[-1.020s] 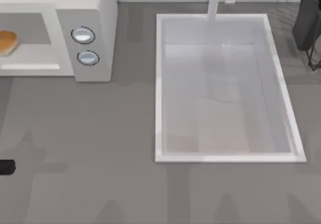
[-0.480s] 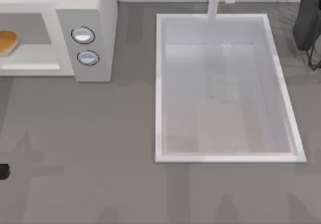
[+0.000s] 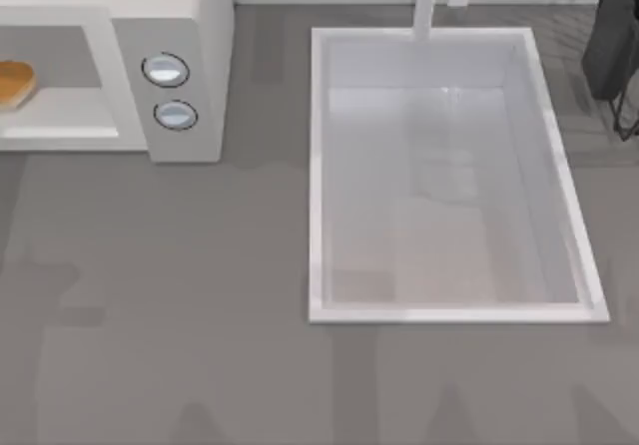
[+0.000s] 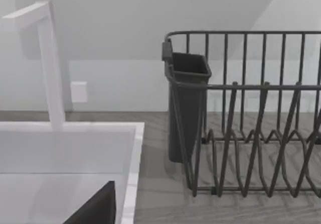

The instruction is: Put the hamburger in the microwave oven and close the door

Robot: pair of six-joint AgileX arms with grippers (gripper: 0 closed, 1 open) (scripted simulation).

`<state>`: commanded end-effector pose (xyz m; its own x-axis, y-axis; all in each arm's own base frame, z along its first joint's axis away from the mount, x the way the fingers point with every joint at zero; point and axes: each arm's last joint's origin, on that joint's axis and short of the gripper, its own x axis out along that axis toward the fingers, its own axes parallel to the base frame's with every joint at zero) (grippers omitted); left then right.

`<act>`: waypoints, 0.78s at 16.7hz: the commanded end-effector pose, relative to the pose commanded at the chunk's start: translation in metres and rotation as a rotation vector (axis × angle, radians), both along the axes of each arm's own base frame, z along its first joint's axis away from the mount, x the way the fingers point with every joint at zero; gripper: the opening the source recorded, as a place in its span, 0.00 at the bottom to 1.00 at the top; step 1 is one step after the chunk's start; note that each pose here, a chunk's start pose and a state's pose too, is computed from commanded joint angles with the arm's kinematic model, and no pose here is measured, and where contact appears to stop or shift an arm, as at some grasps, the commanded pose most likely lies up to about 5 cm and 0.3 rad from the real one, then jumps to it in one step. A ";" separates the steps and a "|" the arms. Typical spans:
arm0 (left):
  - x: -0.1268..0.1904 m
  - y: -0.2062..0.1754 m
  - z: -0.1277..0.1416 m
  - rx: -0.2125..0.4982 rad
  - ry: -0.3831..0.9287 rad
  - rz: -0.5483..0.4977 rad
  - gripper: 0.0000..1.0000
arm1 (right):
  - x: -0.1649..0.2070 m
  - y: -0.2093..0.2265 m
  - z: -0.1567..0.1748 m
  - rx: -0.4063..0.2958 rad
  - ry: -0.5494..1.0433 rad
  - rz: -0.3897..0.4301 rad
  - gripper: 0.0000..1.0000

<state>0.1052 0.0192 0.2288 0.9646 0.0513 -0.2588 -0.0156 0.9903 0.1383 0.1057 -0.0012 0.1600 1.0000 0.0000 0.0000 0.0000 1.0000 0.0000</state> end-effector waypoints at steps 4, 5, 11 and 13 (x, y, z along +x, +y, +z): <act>0.035 0.038 0.035 0.031 0.235 0.016 0.00 | 0.000 0.000 0.000 0.000 0.000 0.000 1.00; 0.046 0.053 0.041 0.027 0.289 0.017 0.00 | 0.000 0.000 0.000 0.000 0.000 0.000 1.00; 0.093 0.175 0.046 -0.060 0.485 0.002 0.00 | 0.000 0.000 0.000 0.000 0.000 0.000 1.00; 0.096 0.215 0.038 -0.090 0.506 -0.001 0.00 | 0.000 0.000 0.000 0.000 0.000 0.000 1.00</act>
